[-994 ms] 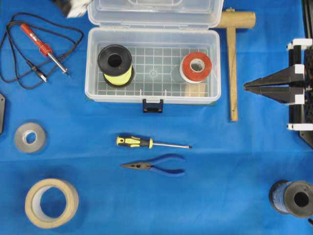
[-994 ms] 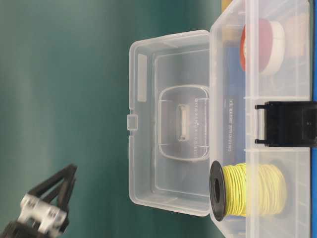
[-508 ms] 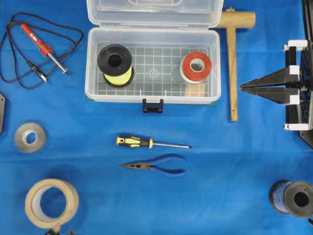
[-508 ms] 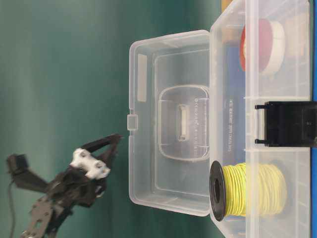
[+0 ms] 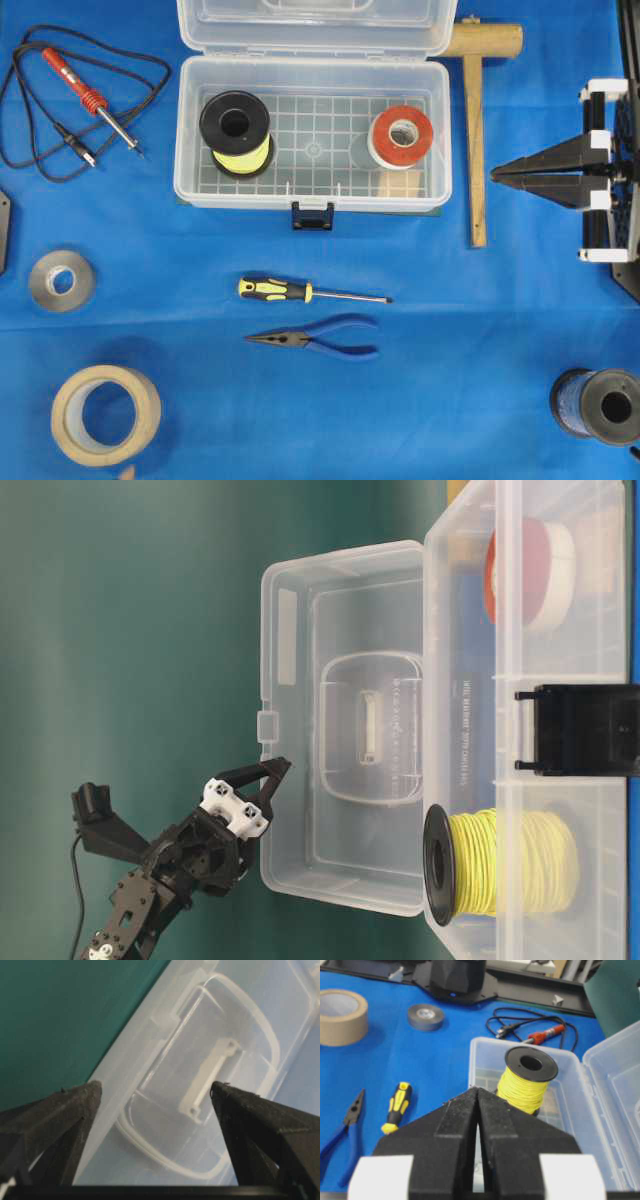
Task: Close the tool box with the left arm.
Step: 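Push the clear lid forward and down with the left gripper, then press the lid shut onto the box and withdraw the left gripper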
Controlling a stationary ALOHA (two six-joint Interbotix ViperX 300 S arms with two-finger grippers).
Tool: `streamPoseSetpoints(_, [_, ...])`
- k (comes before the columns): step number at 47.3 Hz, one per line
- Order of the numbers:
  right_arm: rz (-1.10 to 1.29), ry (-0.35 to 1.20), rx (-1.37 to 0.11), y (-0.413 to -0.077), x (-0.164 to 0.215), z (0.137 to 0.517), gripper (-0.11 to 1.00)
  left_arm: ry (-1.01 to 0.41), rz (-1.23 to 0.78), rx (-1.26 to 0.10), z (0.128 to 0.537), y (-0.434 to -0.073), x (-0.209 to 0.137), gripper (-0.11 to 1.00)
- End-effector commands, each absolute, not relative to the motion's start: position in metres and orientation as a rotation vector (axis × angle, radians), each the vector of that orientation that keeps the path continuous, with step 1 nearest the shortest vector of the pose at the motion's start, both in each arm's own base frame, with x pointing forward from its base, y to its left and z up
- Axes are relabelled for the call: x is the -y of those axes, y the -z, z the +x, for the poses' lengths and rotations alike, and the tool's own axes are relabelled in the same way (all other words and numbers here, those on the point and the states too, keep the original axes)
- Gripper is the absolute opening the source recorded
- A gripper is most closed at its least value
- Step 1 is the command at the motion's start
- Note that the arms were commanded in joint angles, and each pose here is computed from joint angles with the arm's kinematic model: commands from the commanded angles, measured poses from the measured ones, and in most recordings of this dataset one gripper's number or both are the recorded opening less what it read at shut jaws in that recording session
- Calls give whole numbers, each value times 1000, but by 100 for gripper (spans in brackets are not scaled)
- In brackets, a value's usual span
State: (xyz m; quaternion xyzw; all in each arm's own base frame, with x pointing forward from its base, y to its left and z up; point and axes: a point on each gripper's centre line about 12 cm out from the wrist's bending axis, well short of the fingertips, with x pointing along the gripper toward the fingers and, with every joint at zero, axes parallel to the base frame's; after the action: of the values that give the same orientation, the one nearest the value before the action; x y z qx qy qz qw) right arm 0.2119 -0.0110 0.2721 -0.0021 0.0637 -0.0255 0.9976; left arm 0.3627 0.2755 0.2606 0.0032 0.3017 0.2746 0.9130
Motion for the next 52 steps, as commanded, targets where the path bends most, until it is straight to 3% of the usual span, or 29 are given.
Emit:
streamPoseSetpoints(1, [-7, 57, -118, -276, 12, 214, 0, -523, 18, -606, 370, -272, -254, 92])
streamPoseSetpoints(25, [-8, 64, -128, -276, 14, 214, 0, -390, 45, -643, 372, -308, -190, 92])
streamPoseSetpoints(36, [-11, 64, -128, -276, 14, 214, 0, -291, 60, -665, 364, -322, -143, 92])
streamPoseSetpoints(52, [-12, 64, -128, -276, 14, 214, 0, -158, 52, -673, 355, -313, -80, 92])
